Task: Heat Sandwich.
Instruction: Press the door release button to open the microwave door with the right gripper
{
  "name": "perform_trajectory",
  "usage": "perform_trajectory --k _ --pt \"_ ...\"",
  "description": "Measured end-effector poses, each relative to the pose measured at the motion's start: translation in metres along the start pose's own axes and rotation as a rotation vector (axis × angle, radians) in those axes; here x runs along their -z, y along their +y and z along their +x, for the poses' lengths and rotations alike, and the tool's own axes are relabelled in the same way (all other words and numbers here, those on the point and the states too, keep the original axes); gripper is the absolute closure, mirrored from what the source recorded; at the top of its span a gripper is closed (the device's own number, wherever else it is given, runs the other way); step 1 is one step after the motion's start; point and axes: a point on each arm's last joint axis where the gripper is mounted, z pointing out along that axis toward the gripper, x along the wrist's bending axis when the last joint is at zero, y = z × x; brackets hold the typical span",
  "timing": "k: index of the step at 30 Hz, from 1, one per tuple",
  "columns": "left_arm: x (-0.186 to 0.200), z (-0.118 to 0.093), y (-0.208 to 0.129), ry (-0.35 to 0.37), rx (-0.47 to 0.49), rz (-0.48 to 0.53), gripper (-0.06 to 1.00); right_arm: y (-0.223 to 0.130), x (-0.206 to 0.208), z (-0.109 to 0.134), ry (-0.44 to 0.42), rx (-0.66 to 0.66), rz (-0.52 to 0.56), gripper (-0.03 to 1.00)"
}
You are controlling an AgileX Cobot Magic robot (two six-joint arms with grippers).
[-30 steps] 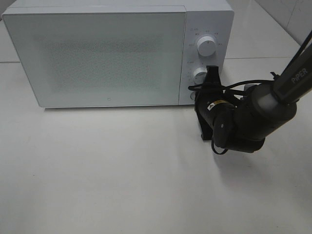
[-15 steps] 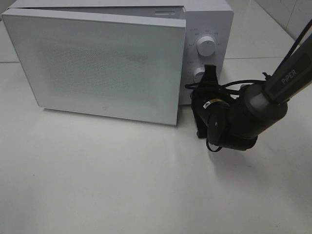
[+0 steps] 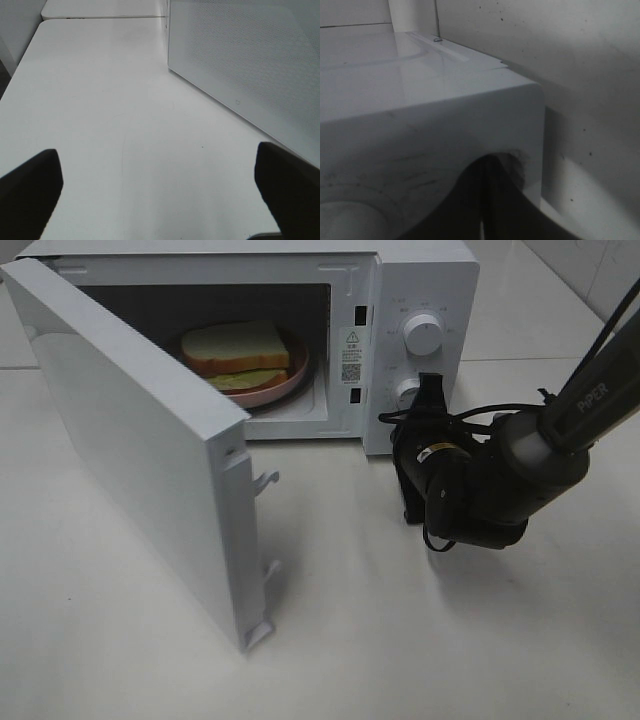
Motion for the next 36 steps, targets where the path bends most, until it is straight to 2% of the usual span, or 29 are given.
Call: perform_trajectory --k 12,26,30,36 --pt "0.0 0.0 0.0 0.0 0.0 0.0 -0.04 0.003 0.004 0.003 -0.034 0.033 0.026 0.96" --pt "0.0 0.0 0.0 0.0 0.0 0.0 -0.04 0.012 0.035 0.018 -0.061 0.076 0.09 0.96" --pt "0.0 0.0 0.0 0.0 0.0 0.0 -0.04 0.016 0.051 0.014 -0.12 0.116 0.127 0.96" --pt "0.0 0.0 0.0 0.0 0.0 0.0 -0.04 0.021 0.068 0.014 -0.142 0.145 0.153 0.96"
